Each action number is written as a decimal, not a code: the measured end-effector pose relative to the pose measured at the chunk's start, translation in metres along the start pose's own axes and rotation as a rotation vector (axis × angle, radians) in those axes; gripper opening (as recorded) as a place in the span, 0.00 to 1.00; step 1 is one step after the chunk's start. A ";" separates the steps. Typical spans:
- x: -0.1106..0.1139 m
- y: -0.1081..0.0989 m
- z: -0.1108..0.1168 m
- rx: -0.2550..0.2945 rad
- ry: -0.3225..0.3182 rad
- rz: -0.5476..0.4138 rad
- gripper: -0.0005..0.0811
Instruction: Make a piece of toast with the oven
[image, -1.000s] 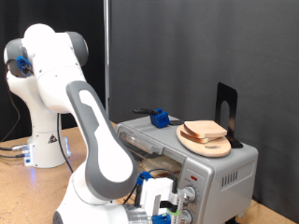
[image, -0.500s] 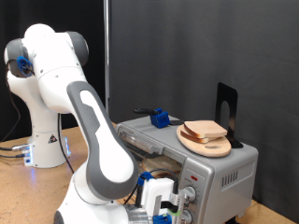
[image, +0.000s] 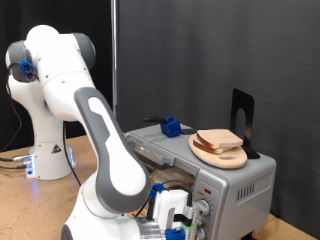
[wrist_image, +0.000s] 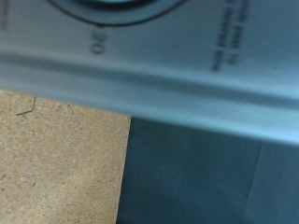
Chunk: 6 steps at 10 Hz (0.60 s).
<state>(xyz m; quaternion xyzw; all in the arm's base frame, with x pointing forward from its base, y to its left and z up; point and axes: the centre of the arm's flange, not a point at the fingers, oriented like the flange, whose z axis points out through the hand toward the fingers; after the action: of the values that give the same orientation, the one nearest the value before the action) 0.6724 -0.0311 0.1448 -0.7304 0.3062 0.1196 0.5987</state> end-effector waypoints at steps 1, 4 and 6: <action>-0.003 -0.003 0.000 0.002 -0.006 -0.003 0.33; -0.005 -0.004 -0.001 0.010 -0.003 0.003 0.29; -0.005 -0.003 -0.001 0.013 -0.001 0.006 0.29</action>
<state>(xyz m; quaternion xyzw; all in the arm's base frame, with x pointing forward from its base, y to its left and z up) 0.6701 -0.0304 0.1501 -0.7255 0.3090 0.1197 0.6032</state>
